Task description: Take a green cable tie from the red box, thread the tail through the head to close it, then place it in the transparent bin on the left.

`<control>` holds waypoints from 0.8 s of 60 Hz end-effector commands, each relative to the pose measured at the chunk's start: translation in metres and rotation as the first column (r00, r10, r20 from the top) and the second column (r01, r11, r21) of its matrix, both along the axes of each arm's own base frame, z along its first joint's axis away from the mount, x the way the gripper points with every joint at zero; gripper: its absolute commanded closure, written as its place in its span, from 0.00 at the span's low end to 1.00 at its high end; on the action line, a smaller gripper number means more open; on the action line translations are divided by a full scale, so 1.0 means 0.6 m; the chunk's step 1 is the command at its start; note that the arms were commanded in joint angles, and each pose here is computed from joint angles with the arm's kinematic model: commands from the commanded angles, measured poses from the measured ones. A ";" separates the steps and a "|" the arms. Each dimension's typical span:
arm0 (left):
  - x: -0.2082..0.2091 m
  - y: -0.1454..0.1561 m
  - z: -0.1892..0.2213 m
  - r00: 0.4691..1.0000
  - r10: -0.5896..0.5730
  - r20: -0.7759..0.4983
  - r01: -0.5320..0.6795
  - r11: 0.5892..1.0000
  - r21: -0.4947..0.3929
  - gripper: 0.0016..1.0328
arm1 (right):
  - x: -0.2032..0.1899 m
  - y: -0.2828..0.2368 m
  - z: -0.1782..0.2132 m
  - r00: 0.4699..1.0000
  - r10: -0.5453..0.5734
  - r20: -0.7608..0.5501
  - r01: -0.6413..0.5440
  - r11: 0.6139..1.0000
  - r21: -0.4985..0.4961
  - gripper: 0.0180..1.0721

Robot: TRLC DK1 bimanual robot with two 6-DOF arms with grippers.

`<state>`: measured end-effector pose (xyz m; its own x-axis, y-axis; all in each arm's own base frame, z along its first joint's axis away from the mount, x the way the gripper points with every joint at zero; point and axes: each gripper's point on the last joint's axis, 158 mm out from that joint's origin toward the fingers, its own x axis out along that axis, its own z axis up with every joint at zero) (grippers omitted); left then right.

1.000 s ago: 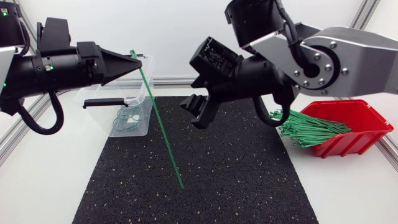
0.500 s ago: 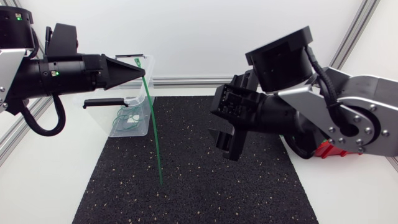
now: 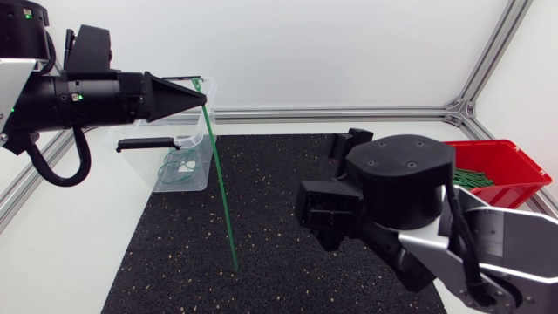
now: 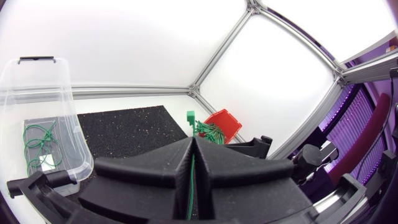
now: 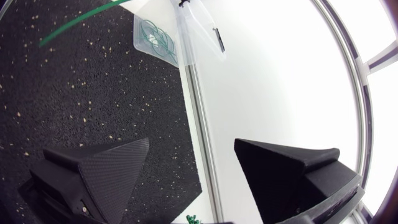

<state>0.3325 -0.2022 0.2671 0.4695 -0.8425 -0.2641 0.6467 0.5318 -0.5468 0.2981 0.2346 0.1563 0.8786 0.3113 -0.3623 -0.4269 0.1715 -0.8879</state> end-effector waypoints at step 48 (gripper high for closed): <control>0.047 -0.021 0.006 0.993 -0.114 -0.031 0.114 0.993 -0.009 0.97 | -0.016 0.093 -0.018 0.895 0.326 0.304 -0.208 0.909 -0.361 0.12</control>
